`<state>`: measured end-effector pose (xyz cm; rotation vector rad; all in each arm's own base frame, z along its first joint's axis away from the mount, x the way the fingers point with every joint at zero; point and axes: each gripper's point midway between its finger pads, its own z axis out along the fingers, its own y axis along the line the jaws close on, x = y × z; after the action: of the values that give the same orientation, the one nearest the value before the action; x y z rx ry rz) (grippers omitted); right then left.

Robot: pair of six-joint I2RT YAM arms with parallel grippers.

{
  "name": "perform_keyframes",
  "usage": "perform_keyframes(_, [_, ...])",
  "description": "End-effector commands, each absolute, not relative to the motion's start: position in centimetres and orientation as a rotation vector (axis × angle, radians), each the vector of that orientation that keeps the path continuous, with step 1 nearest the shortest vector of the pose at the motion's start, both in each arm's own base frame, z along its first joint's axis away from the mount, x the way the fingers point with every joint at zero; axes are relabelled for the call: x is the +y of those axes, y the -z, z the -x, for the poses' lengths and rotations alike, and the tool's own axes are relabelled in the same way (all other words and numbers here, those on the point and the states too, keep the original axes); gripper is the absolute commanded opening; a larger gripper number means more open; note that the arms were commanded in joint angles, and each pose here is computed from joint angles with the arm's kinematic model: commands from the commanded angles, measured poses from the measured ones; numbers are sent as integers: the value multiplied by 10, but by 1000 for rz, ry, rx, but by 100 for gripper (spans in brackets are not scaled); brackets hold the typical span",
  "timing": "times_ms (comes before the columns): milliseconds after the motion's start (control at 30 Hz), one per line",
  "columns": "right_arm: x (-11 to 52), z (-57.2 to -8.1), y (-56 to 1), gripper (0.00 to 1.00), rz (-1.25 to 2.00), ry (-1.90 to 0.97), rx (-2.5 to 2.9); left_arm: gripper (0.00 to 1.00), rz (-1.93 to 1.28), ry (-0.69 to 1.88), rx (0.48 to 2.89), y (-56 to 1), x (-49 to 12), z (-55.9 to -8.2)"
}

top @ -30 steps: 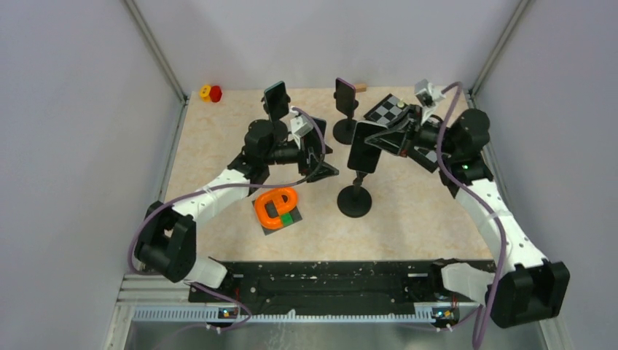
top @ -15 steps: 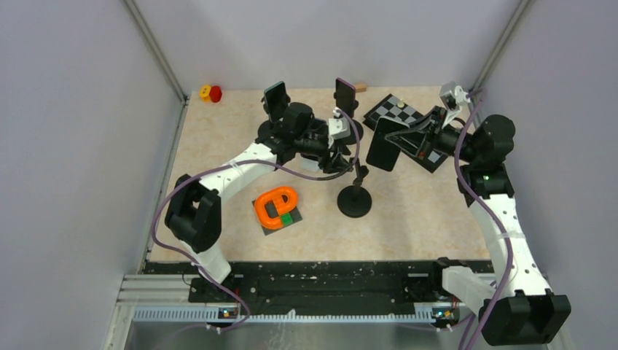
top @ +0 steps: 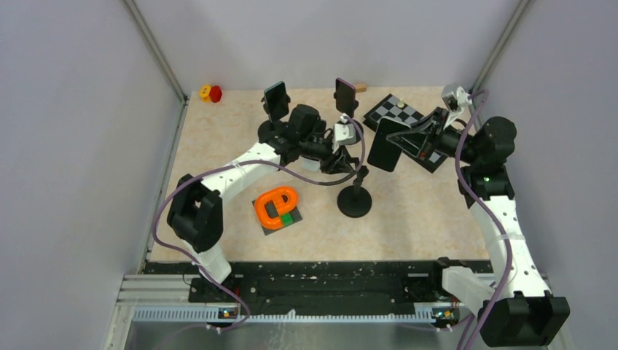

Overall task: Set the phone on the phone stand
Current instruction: Install the phone on the phone stand.

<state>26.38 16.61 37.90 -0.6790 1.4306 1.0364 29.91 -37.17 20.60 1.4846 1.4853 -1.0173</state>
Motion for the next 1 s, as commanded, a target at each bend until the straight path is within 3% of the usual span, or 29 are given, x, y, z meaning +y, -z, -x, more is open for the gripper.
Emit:
perform_keyframes(0, [163, -258, -401, 0, 702, -990, 1338, 39, -1488, 986, 1410, -228, -380, -303])
perform_keyframes(567, [163, -261, -397, 0, 694, -994, 1344, 21, -1486, 992, 1414, -236, -382, -303])
perform_keyframes(900, [161, -268, -391, 0, 678, -975, 1356, 0, -1354, 959, 1495, -245, -373, -306])
perform_keyframes(967, [161, -269, -391, 0, 685, -973, 1353, 0, -1293, 938, 1527, -247, -369, -308])
